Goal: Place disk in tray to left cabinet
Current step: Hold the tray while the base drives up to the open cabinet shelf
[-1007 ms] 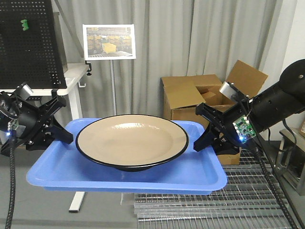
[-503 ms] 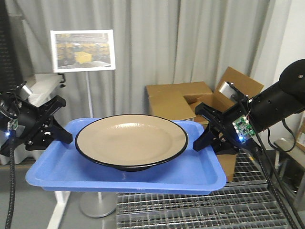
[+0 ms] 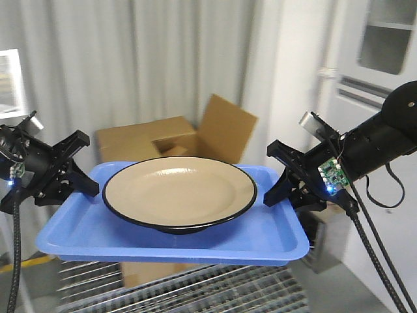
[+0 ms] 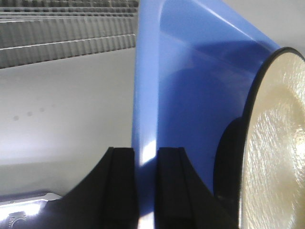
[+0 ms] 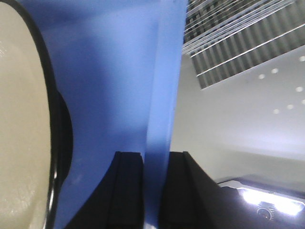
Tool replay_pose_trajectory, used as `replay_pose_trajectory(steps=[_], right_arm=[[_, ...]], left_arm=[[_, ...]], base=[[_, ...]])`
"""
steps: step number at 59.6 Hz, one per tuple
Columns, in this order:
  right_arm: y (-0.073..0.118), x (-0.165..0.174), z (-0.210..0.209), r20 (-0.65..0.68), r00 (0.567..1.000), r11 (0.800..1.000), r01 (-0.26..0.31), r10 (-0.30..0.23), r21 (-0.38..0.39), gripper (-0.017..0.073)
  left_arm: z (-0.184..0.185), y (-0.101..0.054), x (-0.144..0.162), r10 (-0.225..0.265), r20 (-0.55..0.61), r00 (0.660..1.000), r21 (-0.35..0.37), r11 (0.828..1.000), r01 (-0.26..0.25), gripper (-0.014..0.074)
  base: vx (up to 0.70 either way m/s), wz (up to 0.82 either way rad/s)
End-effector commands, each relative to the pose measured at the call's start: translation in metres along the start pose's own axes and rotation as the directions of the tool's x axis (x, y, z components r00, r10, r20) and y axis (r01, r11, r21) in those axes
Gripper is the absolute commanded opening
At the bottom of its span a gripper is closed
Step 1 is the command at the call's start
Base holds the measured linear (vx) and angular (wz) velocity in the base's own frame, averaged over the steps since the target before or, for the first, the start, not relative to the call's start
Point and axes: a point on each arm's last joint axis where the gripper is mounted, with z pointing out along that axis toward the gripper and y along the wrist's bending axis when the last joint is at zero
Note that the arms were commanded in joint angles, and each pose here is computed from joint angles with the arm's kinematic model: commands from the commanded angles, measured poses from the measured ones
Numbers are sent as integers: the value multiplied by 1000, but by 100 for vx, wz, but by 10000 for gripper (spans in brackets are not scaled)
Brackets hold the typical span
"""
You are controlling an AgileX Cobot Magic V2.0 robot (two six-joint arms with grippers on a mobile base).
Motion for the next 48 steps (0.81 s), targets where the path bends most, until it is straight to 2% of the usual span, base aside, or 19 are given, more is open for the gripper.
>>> replay_pose_trajectory(steps=[1,48], right_arm=[[33,5,-31,90,995,990,55,-44,-127,-3],[33,5,-31,91,995,990,55,-44,-127,-3]], left_arm=[[-27,-36,11,19,43,999,145,989,-25,-1],[-27,-36,11,19,43,999,145,989,-25,-1]], base=[[19,-67],[16,-63]])
